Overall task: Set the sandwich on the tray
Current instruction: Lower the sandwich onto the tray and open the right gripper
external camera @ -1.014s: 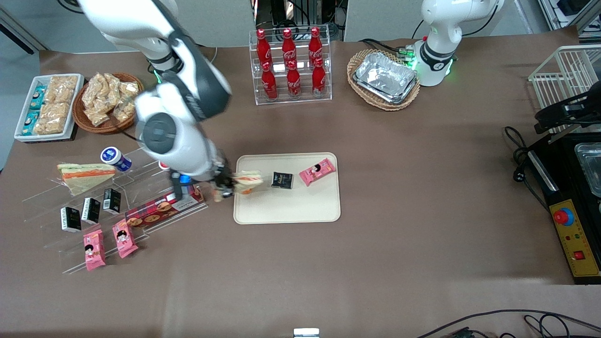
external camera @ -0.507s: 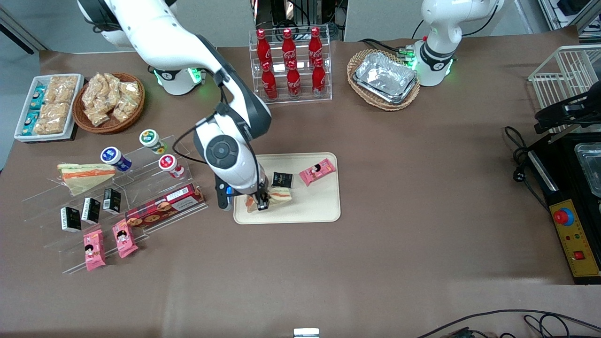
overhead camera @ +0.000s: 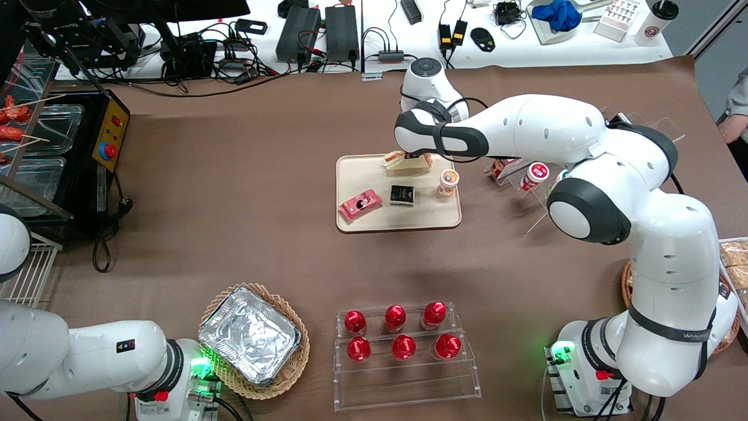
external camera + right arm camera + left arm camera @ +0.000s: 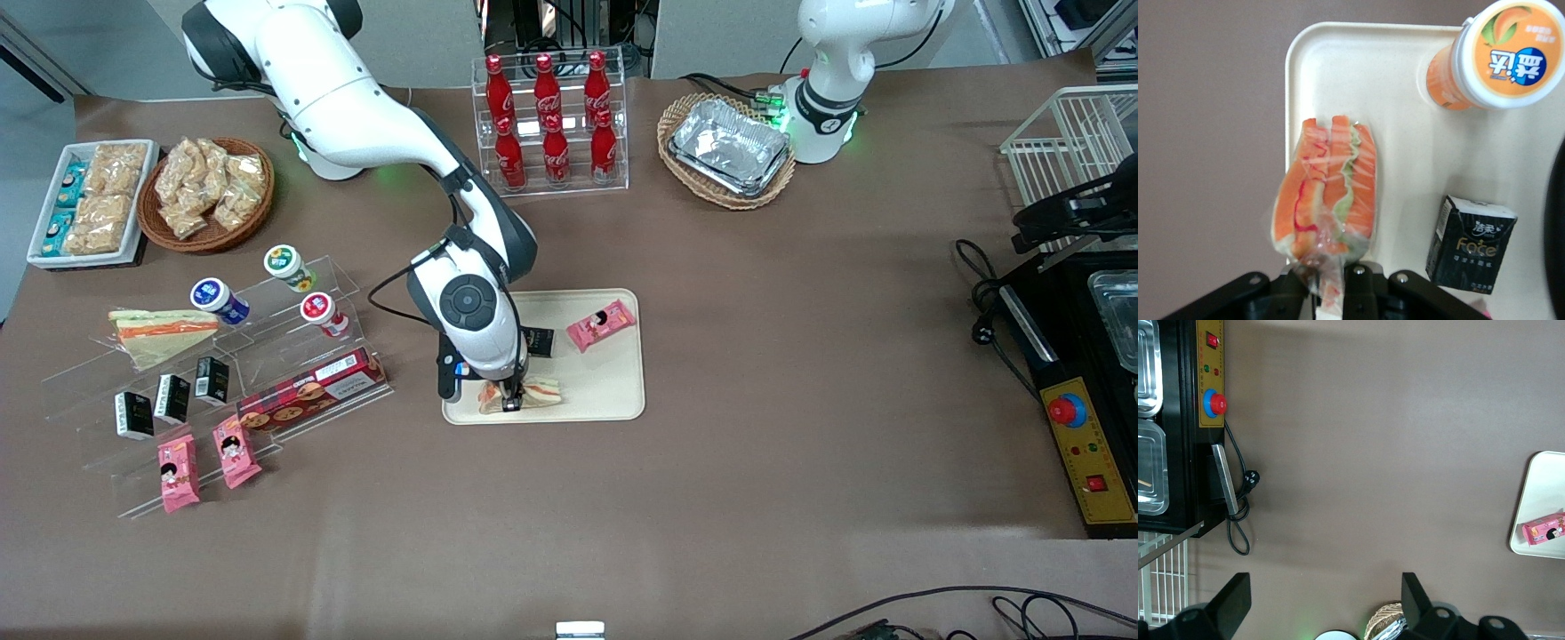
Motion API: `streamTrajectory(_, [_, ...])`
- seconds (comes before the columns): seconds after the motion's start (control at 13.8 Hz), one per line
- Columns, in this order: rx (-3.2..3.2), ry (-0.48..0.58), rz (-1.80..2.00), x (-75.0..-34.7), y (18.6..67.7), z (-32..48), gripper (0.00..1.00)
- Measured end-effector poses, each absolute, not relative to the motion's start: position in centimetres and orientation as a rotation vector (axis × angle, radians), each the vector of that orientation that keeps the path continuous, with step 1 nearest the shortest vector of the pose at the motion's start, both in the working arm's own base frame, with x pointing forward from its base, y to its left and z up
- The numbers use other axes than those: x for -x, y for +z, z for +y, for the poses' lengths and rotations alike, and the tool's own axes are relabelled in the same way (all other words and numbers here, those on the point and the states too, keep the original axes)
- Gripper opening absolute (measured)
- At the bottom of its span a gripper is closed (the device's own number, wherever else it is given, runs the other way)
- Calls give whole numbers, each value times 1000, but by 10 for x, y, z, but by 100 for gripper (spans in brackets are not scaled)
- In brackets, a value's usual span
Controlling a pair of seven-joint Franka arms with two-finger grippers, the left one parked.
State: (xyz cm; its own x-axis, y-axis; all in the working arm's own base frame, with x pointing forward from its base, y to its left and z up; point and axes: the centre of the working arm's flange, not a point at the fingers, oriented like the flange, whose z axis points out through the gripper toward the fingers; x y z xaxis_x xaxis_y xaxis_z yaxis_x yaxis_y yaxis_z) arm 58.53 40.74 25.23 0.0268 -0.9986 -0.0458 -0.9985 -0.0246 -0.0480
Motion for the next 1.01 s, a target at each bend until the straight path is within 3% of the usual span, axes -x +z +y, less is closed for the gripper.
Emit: streamTrajectory(1.01, [2076,-23,2204,-597,240,426,15])
